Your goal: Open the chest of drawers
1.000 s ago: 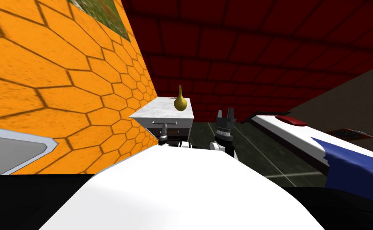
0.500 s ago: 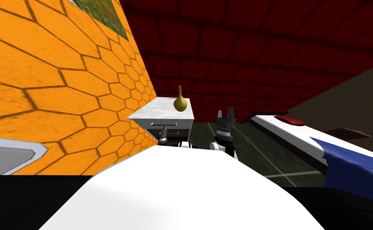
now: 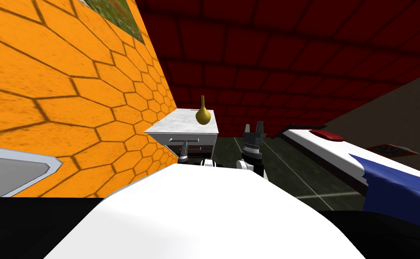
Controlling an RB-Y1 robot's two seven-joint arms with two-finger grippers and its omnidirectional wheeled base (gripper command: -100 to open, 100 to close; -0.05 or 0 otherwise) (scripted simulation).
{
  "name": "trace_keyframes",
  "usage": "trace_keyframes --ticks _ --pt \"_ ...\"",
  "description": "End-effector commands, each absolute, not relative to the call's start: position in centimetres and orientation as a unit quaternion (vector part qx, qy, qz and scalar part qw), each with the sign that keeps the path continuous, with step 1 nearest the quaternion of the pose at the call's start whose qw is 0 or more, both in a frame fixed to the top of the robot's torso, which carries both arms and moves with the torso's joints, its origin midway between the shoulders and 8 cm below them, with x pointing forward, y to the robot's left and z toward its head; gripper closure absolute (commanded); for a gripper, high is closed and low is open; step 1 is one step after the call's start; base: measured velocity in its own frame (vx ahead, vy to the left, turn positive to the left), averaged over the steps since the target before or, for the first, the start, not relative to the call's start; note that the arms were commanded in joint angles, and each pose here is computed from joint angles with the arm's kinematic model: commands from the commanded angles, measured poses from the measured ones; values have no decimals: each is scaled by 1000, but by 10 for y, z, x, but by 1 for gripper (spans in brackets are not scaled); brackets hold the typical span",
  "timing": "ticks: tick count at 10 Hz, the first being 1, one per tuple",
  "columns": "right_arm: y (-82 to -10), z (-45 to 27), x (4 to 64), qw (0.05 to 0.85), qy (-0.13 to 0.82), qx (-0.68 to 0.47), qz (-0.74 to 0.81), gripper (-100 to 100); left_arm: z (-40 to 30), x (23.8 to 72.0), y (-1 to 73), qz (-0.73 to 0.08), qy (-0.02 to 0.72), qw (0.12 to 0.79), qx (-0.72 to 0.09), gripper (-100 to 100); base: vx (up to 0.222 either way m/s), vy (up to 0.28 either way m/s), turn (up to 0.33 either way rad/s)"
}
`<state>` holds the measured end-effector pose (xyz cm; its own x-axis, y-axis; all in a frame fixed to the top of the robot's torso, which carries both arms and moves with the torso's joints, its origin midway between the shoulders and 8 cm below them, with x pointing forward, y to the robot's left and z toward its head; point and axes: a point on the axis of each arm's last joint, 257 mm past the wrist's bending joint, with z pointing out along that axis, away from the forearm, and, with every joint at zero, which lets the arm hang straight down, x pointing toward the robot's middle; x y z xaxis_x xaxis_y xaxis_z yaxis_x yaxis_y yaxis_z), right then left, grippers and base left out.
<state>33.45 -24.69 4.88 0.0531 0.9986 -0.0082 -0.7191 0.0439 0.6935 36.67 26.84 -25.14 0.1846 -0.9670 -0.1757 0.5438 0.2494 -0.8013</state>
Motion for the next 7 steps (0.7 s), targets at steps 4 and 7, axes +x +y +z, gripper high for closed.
trace_keyframes --ticks 4,7 --pt "-247 49 335 674 260 269 637 0 -247 393 268 -535 363 698 -308 100 -167 -25 30" --pt "-247 49 334 674 260 269 637 0 -244 416 241 -568 374 672 -292 100 -124 -38 276"
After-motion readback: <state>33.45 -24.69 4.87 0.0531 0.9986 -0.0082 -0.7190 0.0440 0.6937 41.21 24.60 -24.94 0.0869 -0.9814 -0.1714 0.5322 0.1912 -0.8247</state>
